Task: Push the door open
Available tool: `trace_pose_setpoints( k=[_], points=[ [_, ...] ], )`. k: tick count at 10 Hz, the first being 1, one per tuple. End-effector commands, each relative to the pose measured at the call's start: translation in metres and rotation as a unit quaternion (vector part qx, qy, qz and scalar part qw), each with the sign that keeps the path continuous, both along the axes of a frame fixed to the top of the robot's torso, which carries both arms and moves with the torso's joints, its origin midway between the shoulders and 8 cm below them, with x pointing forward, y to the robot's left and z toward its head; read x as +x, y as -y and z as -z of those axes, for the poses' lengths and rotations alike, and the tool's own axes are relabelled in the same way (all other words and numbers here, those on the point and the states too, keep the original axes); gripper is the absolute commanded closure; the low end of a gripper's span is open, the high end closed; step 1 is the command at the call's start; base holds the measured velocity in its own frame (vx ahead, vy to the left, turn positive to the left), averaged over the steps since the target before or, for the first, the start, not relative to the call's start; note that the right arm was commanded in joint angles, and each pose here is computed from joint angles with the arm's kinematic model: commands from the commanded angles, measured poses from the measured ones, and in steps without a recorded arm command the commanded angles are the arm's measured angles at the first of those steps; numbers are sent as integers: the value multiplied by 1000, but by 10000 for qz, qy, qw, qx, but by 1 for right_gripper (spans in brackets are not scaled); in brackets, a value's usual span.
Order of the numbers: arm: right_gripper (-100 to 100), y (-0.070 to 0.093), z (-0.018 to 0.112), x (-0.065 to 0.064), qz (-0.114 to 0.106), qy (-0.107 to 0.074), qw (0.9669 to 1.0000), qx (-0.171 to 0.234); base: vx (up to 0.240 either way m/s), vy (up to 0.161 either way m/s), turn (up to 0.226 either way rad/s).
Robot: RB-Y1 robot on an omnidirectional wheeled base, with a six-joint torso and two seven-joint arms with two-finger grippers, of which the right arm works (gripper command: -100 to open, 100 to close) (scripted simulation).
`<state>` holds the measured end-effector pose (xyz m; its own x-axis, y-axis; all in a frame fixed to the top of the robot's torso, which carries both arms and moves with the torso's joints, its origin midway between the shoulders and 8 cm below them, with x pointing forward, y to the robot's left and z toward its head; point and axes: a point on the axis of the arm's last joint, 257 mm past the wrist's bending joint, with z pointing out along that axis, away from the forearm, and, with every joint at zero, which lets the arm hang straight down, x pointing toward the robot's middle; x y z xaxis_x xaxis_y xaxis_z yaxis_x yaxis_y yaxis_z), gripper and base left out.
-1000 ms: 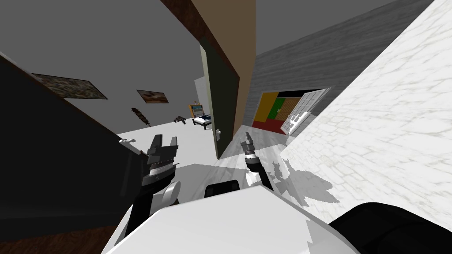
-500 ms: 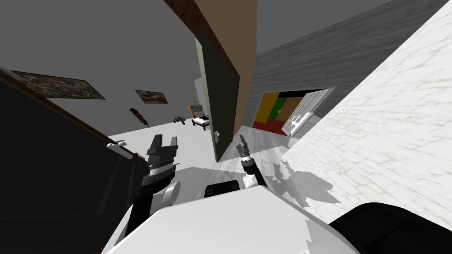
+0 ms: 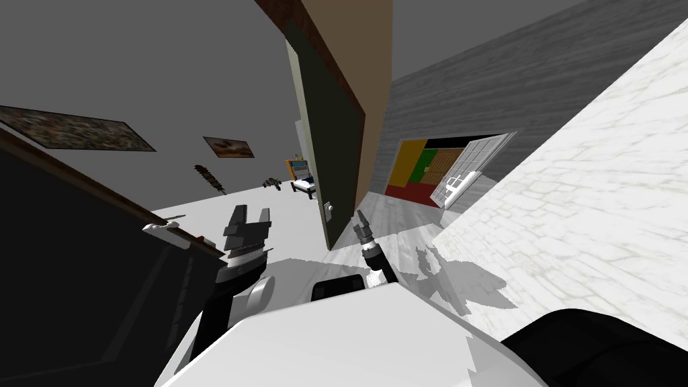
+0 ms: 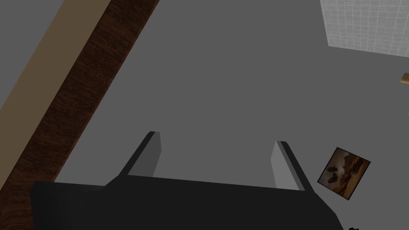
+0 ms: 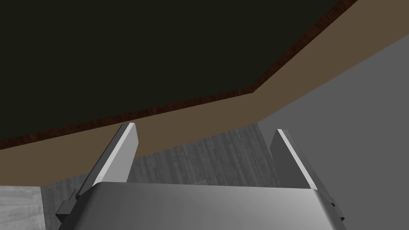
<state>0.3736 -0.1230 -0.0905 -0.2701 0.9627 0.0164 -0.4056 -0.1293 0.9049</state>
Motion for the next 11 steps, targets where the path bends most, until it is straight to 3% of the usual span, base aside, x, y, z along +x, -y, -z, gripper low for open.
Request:
trace_pose_setpoints(
  k=[1, 6, 7, 11],
  points=[
    [-100, -19, 15, -4, -250, -141, 9996, -67, 101, -56, 4],
    [-100, -62, 51, -19, -822, -471, 9952, -243, 138, -51, 7],
    [-100, -75, 63, -26, -1010, -583, 9927, -311, 144, -76, 1],
    [-100, -100, 88, -42, -1372, -801, 9863, -453, 107, -44, 6]
  ],
)
